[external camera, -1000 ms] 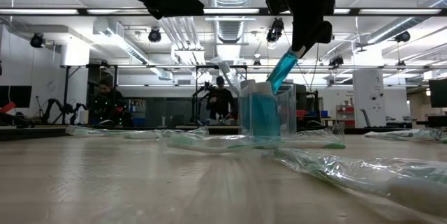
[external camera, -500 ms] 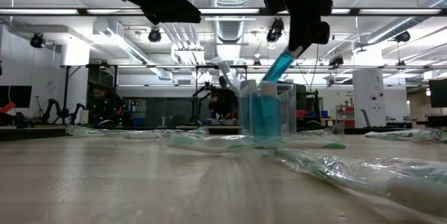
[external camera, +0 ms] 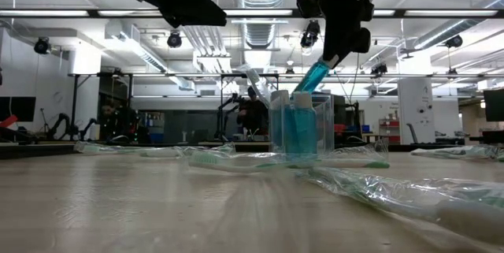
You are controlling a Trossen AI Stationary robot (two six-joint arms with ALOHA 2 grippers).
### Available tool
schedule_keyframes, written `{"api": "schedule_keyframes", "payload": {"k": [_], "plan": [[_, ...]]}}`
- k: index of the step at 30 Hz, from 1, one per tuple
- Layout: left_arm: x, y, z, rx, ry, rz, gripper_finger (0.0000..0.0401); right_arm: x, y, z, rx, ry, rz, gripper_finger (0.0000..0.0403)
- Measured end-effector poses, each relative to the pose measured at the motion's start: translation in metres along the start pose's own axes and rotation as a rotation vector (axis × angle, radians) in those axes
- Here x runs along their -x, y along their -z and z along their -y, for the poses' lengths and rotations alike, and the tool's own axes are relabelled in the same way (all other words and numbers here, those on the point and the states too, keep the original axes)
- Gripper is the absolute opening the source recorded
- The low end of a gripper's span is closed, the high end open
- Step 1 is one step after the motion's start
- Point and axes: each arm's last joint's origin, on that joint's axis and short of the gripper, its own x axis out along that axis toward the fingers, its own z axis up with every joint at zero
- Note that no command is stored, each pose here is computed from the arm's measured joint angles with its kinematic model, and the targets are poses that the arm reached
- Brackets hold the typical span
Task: Pick & Place toothbrushing station
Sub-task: Put the blue mouthwash bottle into the middle of the transparent organizer
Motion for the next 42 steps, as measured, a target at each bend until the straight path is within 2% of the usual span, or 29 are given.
{"api": "schedule_keyframes", "payload": {"k": [10, 18, 35, 42], "plan": [[0.000, 0.000, 0.000, 0.000, 0.000, 0.000, 0.0161, -0.018, 0.011, 0.008, -0.010, 0.020, -0.031, 0.0105], [0.000, 0.000, 0.000, 0.000, 0.000, 0.000, 0.0161, -0.028, 0.012, 0.010, -0.010, -0.008, 0.013, 0.0105], [0.000, 0.000, 0.000, 0.003, -0.001, 0.000, 0.0161, -0.028, 0.007, 0.006, -0.004, -0.046, 0.066, 0.0106], [0.000, 0.000, 0.000, 0.003, -0.001, 0.000, 0.0161, -0.028, 0.007, 0.006, -0.005, -0.042, 0.056, 0.0136]]}}
